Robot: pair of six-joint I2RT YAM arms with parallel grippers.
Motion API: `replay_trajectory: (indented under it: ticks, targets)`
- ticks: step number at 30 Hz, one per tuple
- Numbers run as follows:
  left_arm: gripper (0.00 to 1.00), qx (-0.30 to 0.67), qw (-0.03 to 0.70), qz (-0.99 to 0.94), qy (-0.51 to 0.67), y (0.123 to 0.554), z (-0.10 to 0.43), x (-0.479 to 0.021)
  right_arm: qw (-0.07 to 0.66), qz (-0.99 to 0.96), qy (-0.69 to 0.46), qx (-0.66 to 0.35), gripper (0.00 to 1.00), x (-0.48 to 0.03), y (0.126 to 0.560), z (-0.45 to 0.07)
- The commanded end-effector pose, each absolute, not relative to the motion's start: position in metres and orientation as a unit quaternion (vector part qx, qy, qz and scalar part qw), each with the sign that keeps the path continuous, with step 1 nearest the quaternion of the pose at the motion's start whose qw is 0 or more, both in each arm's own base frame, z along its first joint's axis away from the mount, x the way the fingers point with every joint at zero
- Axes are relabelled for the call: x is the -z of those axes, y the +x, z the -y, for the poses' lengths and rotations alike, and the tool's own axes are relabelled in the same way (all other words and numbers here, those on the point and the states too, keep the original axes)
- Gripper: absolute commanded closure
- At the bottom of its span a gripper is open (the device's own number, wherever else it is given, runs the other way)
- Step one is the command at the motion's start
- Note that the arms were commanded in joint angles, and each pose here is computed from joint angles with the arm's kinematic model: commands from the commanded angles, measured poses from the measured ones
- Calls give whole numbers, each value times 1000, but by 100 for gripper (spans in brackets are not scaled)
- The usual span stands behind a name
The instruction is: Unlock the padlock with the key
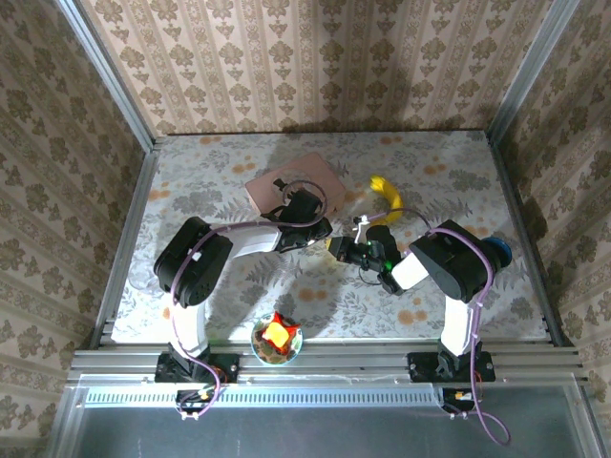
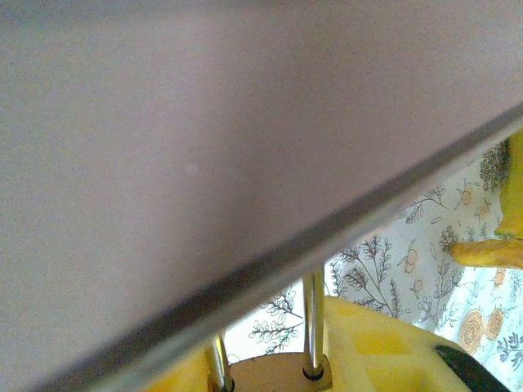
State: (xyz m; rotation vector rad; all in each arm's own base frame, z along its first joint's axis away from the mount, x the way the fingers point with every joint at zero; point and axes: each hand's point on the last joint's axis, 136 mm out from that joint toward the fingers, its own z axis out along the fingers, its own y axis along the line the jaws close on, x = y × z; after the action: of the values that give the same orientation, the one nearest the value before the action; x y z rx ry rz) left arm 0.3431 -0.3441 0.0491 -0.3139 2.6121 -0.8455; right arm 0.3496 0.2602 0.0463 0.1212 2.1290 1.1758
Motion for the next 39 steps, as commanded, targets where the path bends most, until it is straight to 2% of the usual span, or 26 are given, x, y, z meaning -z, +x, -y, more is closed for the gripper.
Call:
replay_trajectory:
  ticks: [1, 6, 9, 12, 13, 24, 26, 30, 33, 35, 39]
  targets:
    - [100, 318, 157, -930, -94, 328, 356, -51, 360, -807, 44, -466, 90, -55, 356, -265]
    - [100, 320, 149, -931, -88, 324, 361, -49, 371, -798, 41, -473, 90, -64, 365, -271]
    - [100, 324, 145, -931, -81, 320, 365, -50, 375, -794, 43, -477, 86, -68, 372, -273]
    - [100, 326, 143, -931, -75, 318, 369, -50, 379, -790, 43, -480, 99, -71, 376, -275]
    - [100, 326, 142, -932, -73, 317, 370, -49, 380, -789, 45, -480, 100, -72, 377, -275]
    - [100, 335, 144, -928, -78, 315, 370, -51, 393, -785, 45, -477, 100, -80, 380, -270]
    - [87, 342, 150, -924, -81, 318, 368, -53, 391, -785, 41, -479, 100, -82, 378, -271]
    - [51, 367, 174, -910, -89, 326, 366, -62, 389, -787, 41, -477, 100, -80, 375, -269]
    - [33, 369, 192, -905, -91, 331, 361, -68, 390, -788, 44, -475, 100, -80, 375, -268]
    - [26, 368, 204, -902, -92, 333, 357, -72, 389, -788, 45, -475, 100, -79, 375, -268]
    - [25, 358, 234, -898, -100, 337, 343, -76, 388, -787, 47, -478, 100, -80, 378, -269]
